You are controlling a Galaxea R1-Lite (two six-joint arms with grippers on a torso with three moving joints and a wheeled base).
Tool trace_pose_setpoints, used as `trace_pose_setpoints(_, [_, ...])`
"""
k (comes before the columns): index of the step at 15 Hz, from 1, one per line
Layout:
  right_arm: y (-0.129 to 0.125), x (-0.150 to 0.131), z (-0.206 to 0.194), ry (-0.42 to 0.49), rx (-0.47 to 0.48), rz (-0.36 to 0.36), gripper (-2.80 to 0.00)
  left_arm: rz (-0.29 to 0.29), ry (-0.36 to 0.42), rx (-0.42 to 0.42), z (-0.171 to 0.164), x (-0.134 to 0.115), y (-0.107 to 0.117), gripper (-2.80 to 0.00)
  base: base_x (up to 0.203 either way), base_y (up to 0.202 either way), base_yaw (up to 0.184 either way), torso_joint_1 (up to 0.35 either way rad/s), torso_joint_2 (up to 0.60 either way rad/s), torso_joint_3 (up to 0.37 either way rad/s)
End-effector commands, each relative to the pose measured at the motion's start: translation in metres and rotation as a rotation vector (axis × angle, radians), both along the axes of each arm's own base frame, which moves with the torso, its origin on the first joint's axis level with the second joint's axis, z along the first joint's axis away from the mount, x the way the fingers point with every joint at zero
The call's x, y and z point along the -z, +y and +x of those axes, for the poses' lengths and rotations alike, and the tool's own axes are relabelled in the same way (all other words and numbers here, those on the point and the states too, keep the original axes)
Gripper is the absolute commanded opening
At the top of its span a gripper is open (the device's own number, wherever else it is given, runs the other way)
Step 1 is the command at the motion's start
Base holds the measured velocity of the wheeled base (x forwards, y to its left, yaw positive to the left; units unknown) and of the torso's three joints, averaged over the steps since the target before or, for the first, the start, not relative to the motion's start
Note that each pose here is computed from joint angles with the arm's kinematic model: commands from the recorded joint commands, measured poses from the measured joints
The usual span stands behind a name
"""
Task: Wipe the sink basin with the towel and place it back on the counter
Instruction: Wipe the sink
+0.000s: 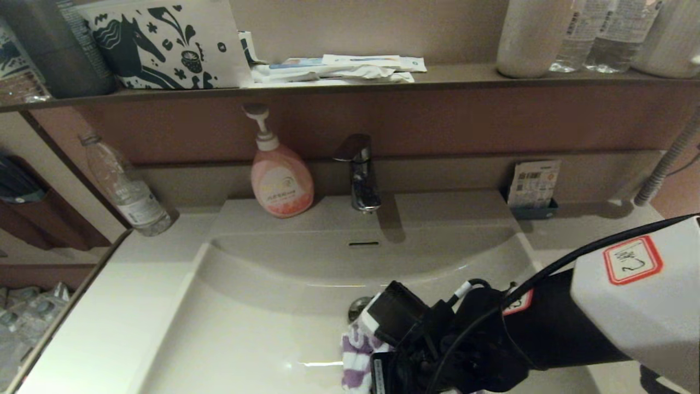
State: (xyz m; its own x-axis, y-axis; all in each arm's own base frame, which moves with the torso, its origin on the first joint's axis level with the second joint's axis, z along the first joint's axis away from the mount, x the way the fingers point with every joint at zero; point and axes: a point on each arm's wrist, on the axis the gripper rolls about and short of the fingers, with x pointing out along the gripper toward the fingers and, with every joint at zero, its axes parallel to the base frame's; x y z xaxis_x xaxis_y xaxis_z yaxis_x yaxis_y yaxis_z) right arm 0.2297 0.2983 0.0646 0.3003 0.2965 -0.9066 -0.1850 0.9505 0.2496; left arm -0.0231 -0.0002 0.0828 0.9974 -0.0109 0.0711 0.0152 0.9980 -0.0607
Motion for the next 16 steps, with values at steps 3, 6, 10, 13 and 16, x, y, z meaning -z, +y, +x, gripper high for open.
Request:
trace_pose_setpoints(3, [0.039, 0.026, 0.008, 0.004, -0.045, 0.008, -2.8, -0.001, 0.001, 0.0, 0.0, 0.0, 0.0, -2.8, 0.0, 0.0, 0.0, 0.0, 0.0, 0.0])
trace_pose_setpoints(6, [0.07, 0.034, 0.011, -0.024, -0.103, 0.052, -2.8, -0.001, 0.001, 0.0, 0.0, 0.0, 0.0, -2.8, 0.0, 0.0, 0.0, 0.0, 0.0, 0.0])
trace_pose_setpoints(10, [0.103, 0.036, 0.026, -0.078, -0.149, 0.134, -2.8, -0.001, 0.001, 0.0, 0.0, 0.0, 0.0, -2.8, 0.0, 0.0, 0.0, 0.0, 0.0, 0.0])
trace_pose_setpoints(13, [0.126, 0.039, 0.041, -0.143, -0.172, 0.19, -2.8, -0.001, 0.001, 0.0, 0.0, 0.0, 0.0, -2.8, 0.0, 0.0, 0.0, 0.0, 0.0, 0.0])
trace_pose_setpoints(16, [0.137, 0.05, 0.054, -0.268, -0.212, 0.218, -2.8, -0.001, 0.001, 0.0, 0.0, 0.0, 0.0, -2.8, 0.0, 0.0, 0.0, 0.0, 0.0, 0.0])
